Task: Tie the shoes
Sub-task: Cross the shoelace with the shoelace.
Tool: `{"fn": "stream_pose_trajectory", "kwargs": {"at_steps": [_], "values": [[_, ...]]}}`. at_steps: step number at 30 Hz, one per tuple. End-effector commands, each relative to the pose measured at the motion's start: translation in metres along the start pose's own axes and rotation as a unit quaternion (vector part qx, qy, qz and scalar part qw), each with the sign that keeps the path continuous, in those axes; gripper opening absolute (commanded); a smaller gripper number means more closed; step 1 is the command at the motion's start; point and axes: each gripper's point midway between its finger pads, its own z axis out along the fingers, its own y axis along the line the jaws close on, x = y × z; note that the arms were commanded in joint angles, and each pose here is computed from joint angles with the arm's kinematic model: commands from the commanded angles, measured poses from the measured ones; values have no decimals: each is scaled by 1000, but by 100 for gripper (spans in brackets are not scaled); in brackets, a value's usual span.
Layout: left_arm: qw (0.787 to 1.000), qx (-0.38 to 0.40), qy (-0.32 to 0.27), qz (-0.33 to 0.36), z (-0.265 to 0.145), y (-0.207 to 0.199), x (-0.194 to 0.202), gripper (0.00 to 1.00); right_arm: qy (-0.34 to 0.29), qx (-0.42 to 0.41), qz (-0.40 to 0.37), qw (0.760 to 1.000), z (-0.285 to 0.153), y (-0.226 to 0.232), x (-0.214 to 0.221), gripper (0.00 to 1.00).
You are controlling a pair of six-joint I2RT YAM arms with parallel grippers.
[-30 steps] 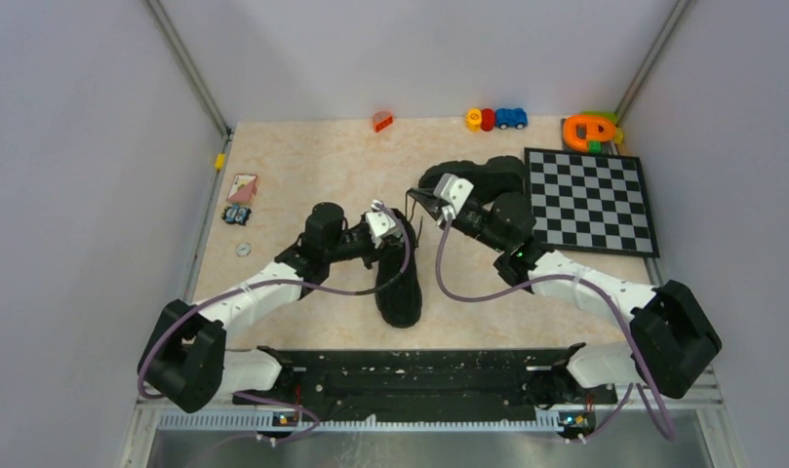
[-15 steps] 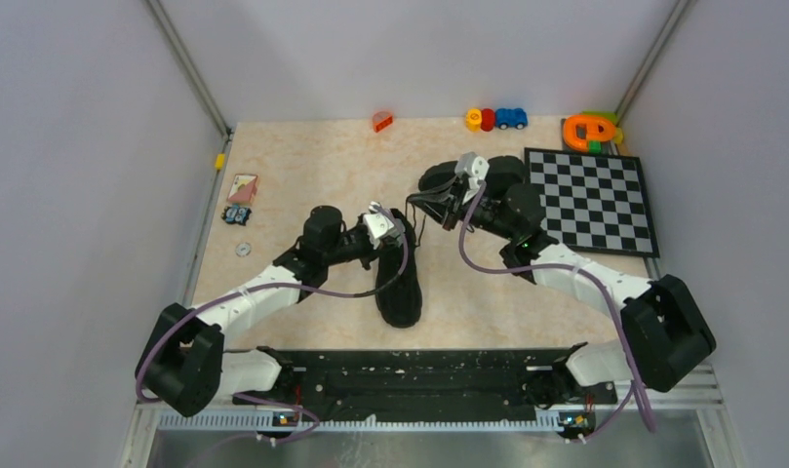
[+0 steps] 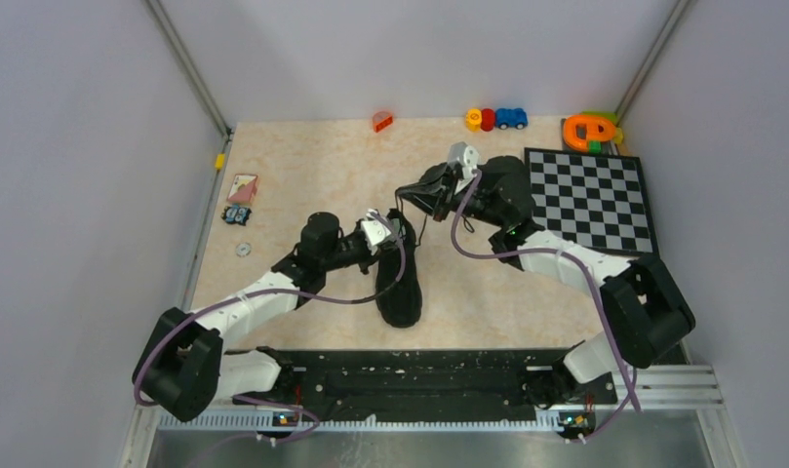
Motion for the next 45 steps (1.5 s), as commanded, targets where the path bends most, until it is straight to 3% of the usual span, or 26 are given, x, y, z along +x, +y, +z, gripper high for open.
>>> {"fn": "stream_pose_trajectory", "kwargs": {"at_steps": [1, 10, 19, 40, 45], "values": [[999, -3, -32, 28, -2, 2, -19, 0, -54, -39, -36, 997, 12, 2, -42, 0], [999, -27, -25, 28, -1, 10, -13, 0, -63, -39, 106, 992, -6, 18, -23, 0], [998, -44, -22, 31, 3, 19, -10, 0, -24, 61, 212, 975, -20, -16, 17, 0], [997, -77, -7, 11, 26, 43, 1, 0, -8, 56, 254, 966, -29, -17, 47, 0], [998, -67, 6, -8, 34, 44, 4, 14, -5, 64, 254, 965, -34, -16, 52, 0]]}}
